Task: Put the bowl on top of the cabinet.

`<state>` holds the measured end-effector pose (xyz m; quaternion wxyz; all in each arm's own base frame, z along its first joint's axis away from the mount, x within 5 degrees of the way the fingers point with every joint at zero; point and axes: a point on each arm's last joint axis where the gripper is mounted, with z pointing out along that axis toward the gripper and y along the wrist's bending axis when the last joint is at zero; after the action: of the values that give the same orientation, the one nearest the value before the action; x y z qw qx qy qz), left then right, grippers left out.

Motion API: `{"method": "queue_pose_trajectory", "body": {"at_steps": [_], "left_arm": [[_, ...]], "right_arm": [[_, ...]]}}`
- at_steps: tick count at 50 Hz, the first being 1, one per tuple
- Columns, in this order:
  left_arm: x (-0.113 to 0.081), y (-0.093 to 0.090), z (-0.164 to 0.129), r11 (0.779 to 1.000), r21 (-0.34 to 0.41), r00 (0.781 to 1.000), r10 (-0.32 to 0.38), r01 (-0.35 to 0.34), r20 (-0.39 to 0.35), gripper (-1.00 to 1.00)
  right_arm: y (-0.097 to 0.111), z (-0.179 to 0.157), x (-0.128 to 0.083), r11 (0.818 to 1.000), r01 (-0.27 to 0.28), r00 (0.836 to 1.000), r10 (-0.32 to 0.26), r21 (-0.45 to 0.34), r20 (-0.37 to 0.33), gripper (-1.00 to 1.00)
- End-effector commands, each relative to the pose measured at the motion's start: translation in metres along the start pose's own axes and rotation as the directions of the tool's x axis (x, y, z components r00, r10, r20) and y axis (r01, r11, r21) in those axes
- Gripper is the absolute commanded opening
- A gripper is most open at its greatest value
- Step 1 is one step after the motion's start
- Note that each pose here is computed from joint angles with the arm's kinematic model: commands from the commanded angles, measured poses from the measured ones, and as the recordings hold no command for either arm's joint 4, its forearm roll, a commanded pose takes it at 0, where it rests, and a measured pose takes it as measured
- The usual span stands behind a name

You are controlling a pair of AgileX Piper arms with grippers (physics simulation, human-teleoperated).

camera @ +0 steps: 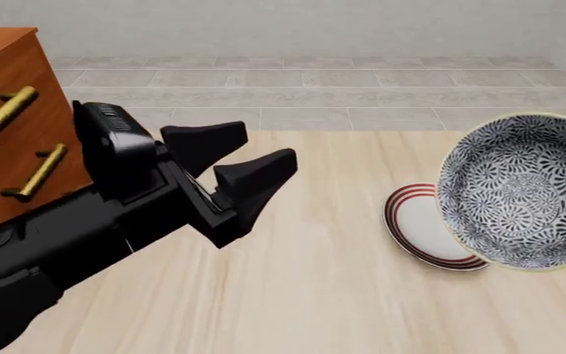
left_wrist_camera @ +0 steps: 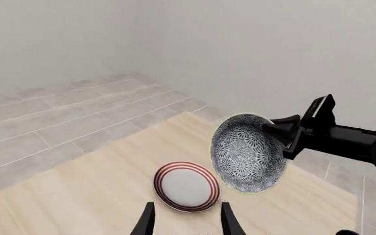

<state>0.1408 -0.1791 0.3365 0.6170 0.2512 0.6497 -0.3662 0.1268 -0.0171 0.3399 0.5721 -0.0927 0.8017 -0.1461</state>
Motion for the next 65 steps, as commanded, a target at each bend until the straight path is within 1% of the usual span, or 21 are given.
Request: {"method": "queue_pose_trajectory", "body": {"at_steps": [1, 6, 14, 19, 24, 27, 30, 39, 49, 58, 65], "left_arm": [[0.001, -0.014, 0.009, 0.998, 0.057, 0.999, -0.035, 0.036, -0.023, 1.0], [0.001, -0.02, 0.013, 0.996, 0.078, 0.999, -0.029, 0.031, -0.029, 1.0], [0.005, -0.028, 0.018, 0.992, 0.109, 0.998, -0.051, 0.056, -0.047, 1.0], [0.001, -0.032, 0.02, 0.99, 0.12, 0.997, -0.065, 0.07, -0.047, 1.0], [0.0, -0.033, 0.02, 0.99, 0.124, 0.997, -0.064, 0.069, -0.047, 1.0], [0.001, -0.035, 0.021, 0.988, 0.128, 0.996, -0.076, 0.081, -0.05, 1.0], [0.0, -0.035, 0.021, 0.988, 0.128, 0.996, -0.075, 0.081, -0.05, 1.0], [-0.002, -0.036, 0.022, 0.987, 0.132, 0.995, -0.085, 0.091, -0.049, 1.0], [0.001, -0.036, 0.023, 0.986, 0.132, 0.994, -0.098, 0.104, -0.053, 1.0], [0.003, -0.037, 0.023, 0.983, 0.134, 0.991, -0.118, 0.125, -0.059, 1.0], [0.003, -0.038, 0.023, 0.981, 0.139, 0.99, -0.125, 0.132, -0.06, 1.0]], "right_arm": [[0.004, -0.003, -0.006, 0.999, 0.009, 0.999, -0.007, -0.037, 0.034, -1.0], [0.008, -0.002, -0.008, 0.998, 0.026, 0.999, -0.023, -0.066, 0.045, -1.0], [0.011, 0.003, -0.012, 0.995, 0.044, 0.997, -0.038, -0.089, 0.063, -1.0], [0.017, 0.012, -0.017, 0.991, 0.054, 0.996, -0.045, -0.125, 0.078, -1.0], [0.02, 0.017, -0.019, 0.988, 0.064, 0.995, -0.052, -0.142, 0.086, -1.0], [0.026, 0.023, -0.022, 0.982, 0.071, 0.994, -0.055, -0.173, 0.096, -1.0], [0.029, 0.026, -0.022, 0.98, 0.075, 0.994, -0.058, -0.184, 0.098, -1.0], [0.042, 0.031, -0.024, 0.963, 0.1, 0.991, -0.073, -0.25, 0.116, -1.0], [0.05, 0.032, -0.028, 0.951, 0.111, 0.988, -0.075, -0.287, 0.135, -1.0], [0.051, 0.027, -0.036, 0.945, 0.118, 0.984, -0.071, -0.304, 0.162, -1.0], [0.053, 0.022, -0.041, 0.938, 0.129, 0.981, -0.072, -0.323, 0.182, -1.0]]}}
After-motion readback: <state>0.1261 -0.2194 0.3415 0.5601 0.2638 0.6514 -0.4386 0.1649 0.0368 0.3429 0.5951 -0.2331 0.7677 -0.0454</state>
